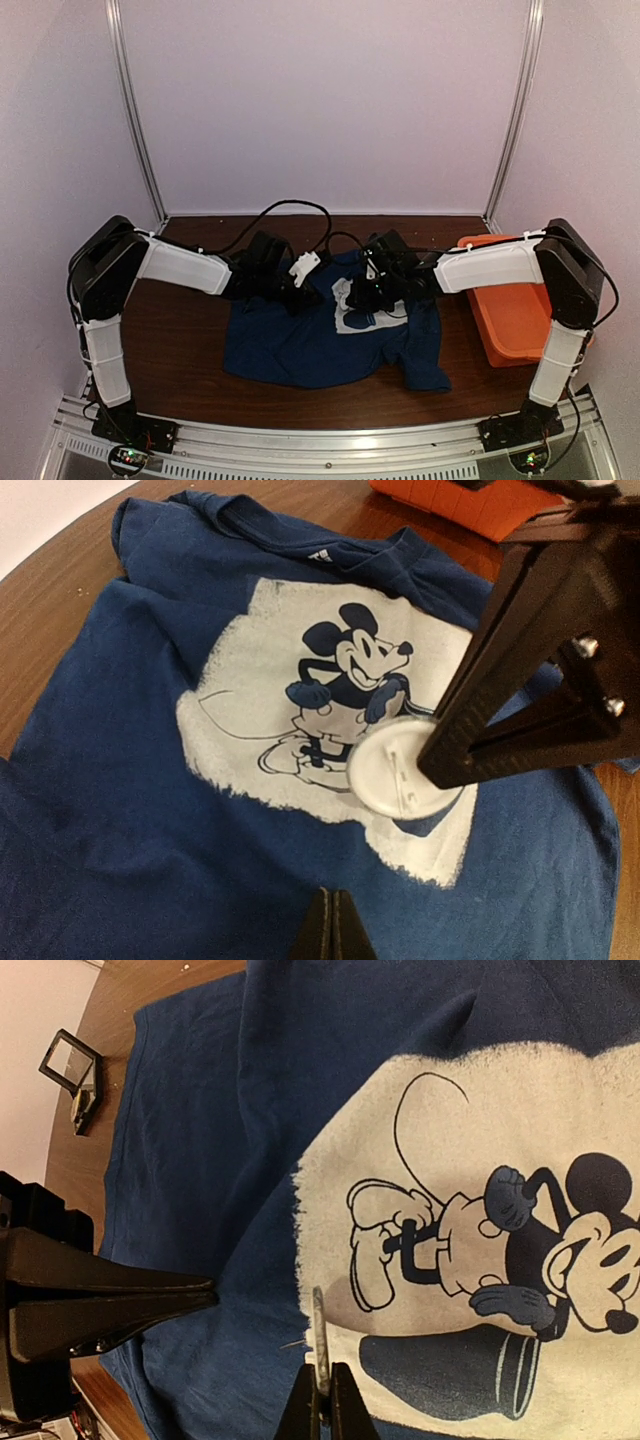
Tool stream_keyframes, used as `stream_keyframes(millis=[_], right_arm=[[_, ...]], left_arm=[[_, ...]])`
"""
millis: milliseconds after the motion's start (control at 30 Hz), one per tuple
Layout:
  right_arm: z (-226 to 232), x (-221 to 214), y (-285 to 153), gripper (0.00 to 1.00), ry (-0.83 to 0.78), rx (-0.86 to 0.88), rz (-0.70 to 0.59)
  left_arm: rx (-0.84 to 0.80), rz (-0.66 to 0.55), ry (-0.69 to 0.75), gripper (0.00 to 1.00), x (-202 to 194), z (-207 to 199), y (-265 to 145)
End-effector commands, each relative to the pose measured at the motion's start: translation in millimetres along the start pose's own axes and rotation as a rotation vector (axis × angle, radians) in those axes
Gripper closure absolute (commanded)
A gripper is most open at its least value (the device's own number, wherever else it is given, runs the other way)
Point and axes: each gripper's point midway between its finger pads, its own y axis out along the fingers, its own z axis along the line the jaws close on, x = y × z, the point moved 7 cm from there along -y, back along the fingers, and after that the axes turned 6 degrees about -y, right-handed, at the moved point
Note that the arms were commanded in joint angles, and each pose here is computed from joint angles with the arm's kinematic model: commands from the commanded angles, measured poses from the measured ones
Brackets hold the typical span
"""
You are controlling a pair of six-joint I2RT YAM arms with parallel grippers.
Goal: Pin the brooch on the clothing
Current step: Cross the brooch on the flattened clothing.
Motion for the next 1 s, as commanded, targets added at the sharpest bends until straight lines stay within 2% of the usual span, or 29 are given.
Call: stream_keyframes(millis=[0,967], right_arm=[[1.7,8.5,4.2,1.0,0.062,0.046,0.0],[-3.8,11.0,21.0,1.0,0.118,0.074,0.036]], left_arm=[[-0.029,-0.081,-0.003,1.0,14.7,-4.7,-10.0],[-0.086,-0.121,-0.011,1.0,14.3,-10.5,-10.4]])
